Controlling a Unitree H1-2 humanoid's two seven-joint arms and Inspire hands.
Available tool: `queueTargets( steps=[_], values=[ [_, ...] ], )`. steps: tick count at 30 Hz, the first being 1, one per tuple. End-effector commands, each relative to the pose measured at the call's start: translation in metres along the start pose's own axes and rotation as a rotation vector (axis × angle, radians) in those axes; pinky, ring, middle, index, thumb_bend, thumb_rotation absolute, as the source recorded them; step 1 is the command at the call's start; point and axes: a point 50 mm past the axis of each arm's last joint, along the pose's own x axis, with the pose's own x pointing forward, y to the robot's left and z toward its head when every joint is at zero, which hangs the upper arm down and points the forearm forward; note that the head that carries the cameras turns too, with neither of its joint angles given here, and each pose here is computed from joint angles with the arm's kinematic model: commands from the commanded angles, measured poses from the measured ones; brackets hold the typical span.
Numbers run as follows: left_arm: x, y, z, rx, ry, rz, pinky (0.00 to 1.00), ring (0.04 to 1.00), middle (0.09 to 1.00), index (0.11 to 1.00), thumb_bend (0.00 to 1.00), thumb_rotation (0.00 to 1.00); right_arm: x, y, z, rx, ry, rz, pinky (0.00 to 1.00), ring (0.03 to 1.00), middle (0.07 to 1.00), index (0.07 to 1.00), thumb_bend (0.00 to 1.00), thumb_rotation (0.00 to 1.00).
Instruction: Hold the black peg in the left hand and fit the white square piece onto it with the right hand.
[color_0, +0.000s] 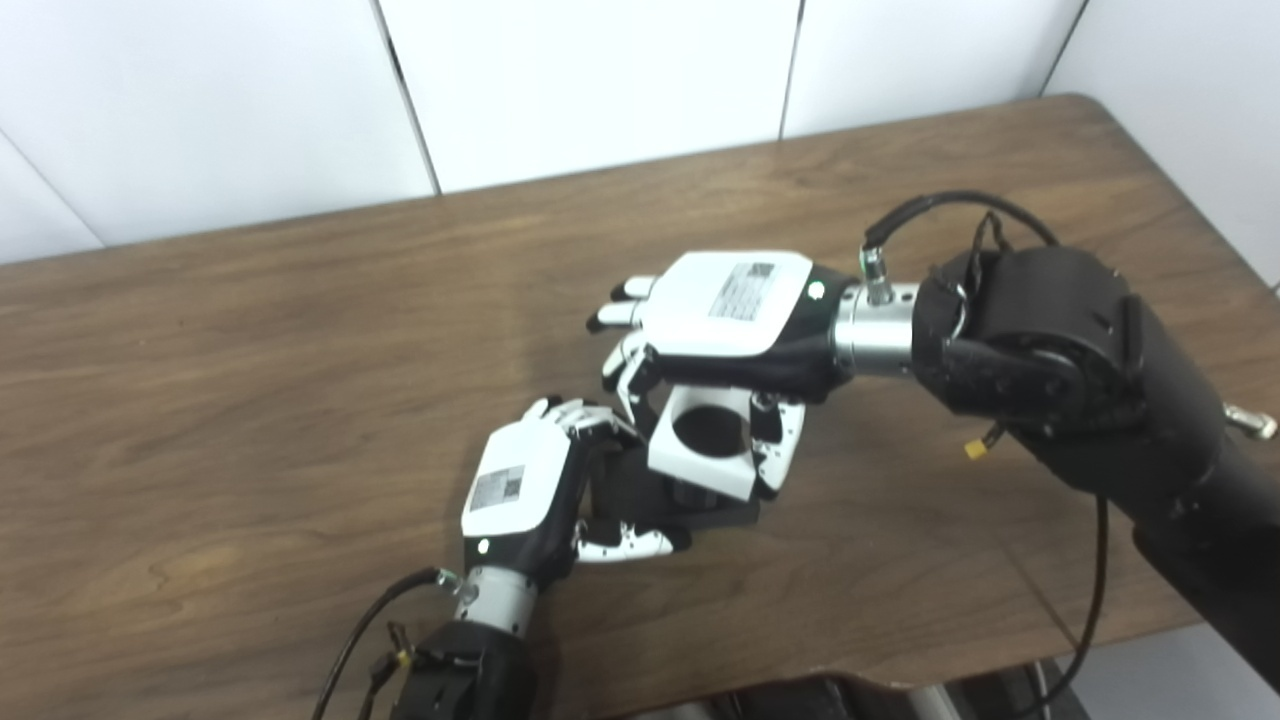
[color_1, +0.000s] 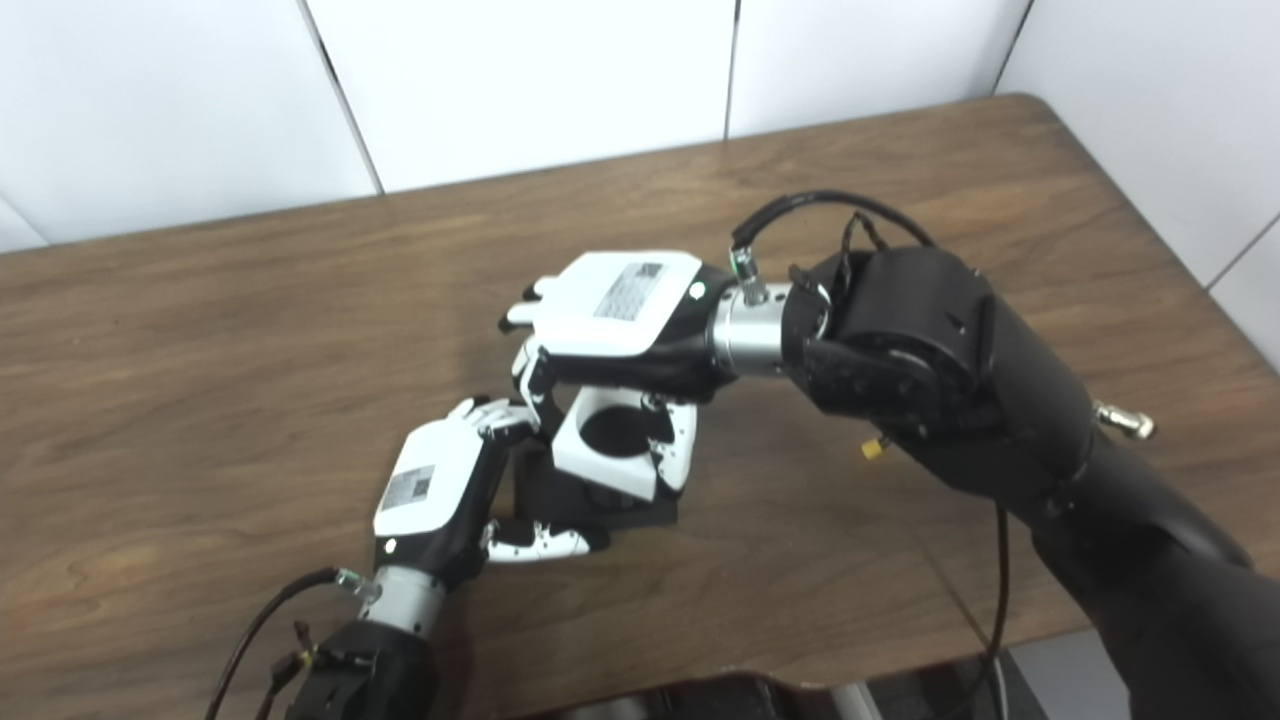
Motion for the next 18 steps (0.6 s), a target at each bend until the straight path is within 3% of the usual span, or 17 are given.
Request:
queueTargets(
  steps=[1, 18],
  values=[
    [-0.003, -0.015, 0.015, -0.035, -0.012, -0.041, 0.93, 0.840, 0.763, 0.486, 0.51, 0.05, -0.001, -0.010, -0.002, -0.030, 0.007, -0.063, 1.00, 0.960, 0.814, 0.484, 0.52, 0.13],
    [-0.003, -0.012, 0.020, -0.035, -0.019, -0.039, 0.92, 0.839, 0.760, 0.486, 0.51, 0.05, 0.009, -0.007, -0.004, -0.033, 0.011, -0.073, 0.95, 0.938, 0.794, 0.484, 0.52, 0.13]
  ],
)
